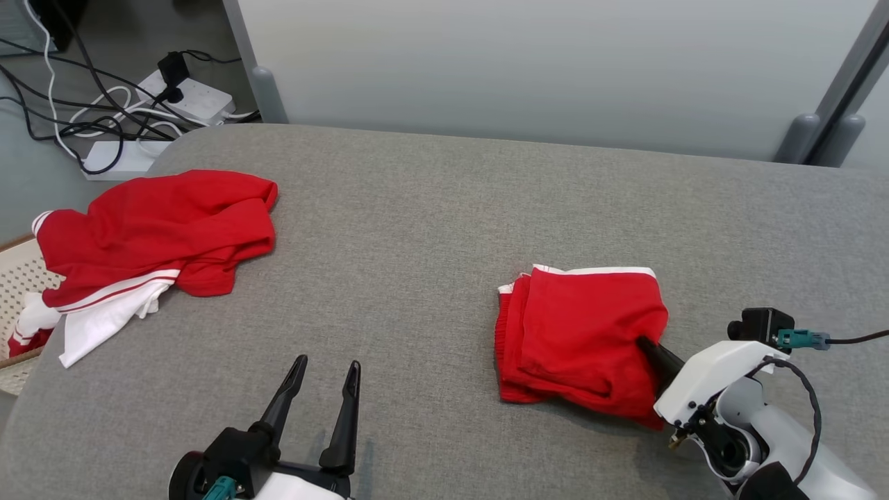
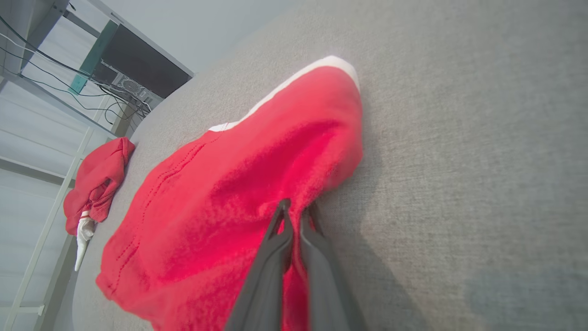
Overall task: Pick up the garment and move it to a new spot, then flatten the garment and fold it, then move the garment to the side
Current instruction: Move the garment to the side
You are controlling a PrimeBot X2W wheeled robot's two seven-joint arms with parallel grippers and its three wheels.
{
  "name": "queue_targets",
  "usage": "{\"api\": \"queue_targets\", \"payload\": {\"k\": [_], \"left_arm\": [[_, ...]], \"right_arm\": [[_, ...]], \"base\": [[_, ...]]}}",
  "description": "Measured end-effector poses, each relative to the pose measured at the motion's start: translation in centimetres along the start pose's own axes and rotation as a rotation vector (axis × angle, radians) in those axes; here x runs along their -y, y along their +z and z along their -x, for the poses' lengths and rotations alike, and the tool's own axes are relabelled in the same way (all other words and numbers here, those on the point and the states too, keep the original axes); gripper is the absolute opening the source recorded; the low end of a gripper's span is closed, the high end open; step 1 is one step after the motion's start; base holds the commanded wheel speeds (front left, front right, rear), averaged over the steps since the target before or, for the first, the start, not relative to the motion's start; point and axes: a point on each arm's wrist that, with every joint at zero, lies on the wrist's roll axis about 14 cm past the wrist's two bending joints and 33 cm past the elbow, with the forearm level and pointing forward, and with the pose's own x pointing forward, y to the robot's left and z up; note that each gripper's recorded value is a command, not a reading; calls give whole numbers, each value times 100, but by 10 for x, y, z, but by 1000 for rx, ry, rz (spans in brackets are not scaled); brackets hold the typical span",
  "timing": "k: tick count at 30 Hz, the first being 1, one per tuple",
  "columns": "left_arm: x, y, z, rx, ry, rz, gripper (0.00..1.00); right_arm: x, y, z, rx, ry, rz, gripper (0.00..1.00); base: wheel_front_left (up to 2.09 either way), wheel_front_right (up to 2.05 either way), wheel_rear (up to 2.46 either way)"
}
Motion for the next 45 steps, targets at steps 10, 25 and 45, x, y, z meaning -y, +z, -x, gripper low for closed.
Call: {"api": "queue_targets", "payload": {"k": [10,25,45], "left_arm": [[17,-3,-11,-9,-58,4,100],[76,-10,-51,-21,-246,20,100],[157,-36,-78,-73,-490,31,100]], "right_arm": [[13,22,10,65,-23,34,0],[77,52,55,225,-173,-41,0],[140,49,117,341,-358,-138,0]], "base": [[0,0,0],[0,0,0],[0,0,0]]}}
